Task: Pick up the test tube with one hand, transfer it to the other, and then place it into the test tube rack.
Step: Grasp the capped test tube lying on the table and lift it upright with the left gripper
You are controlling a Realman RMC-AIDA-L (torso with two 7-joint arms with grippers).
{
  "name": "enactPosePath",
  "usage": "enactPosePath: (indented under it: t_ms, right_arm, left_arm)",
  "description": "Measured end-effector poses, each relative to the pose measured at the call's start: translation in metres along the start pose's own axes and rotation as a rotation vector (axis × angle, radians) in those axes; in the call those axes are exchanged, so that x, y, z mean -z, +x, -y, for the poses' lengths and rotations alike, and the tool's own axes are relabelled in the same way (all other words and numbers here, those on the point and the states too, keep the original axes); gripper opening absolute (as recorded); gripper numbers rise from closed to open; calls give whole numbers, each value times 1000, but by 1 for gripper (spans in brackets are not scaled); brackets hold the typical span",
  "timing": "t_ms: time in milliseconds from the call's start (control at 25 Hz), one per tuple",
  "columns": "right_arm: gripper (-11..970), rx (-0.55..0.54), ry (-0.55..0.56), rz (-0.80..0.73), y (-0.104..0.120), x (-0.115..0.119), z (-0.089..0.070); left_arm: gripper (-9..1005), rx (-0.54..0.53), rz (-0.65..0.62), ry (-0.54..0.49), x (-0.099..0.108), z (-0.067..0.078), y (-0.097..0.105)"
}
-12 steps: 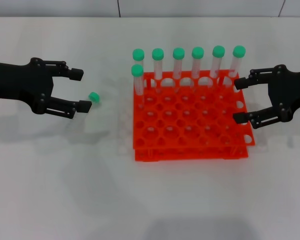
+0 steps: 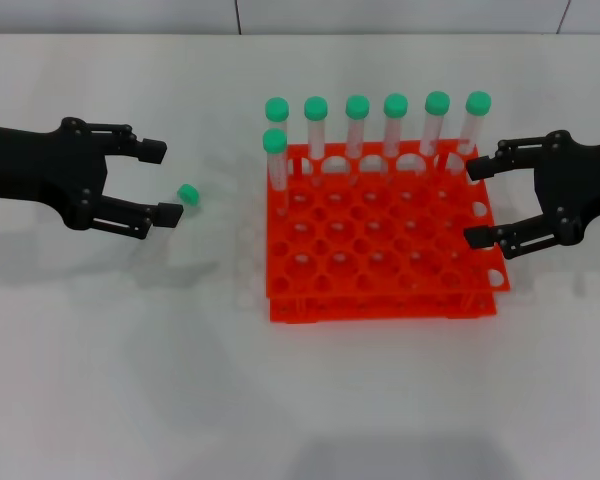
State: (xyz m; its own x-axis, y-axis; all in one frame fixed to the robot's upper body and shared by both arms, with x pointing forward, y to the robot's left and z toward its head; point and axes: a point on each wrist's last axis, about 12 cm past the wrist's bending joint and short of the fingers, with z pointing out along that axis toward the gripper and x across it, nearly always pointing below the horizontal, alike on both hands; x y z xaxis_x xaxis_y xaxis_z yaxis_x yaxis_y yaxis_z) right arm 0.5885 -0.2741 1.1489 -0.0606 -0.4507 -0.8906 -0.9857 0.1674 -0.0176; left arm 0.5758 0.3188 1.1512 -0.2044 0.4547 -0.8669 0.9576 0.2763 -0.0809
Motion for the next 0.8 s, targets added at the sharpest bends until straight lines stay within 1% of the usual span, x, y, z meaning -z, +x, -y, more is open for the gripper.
enactPosePath:
  t_ms: [320, 440, 640, 680, 800]
  right_arm:
    - [843, -1, -1, 0, 0, 0, 0]
    - [842, -6, 1, 1, 0, 0, 0]
    - [842, -8, 4, 3, 0, 0, 0]
    - [842, -7, 5, 3, 0, 1, 0]
    - [842, 3, 11, 4, -1, 1, 0]
  left_arm:
    - [861, 0, -4, -6, 0, -1, 0]
    - [861, 16, -2, -10, 0, -1, -1]
    - [861, 82, -11, -61, 8, 0, -10]
    - [861, 119, -19, -92, 14, 3, -15]
    - [861, 175, -32, -130, 21, 5, -21]
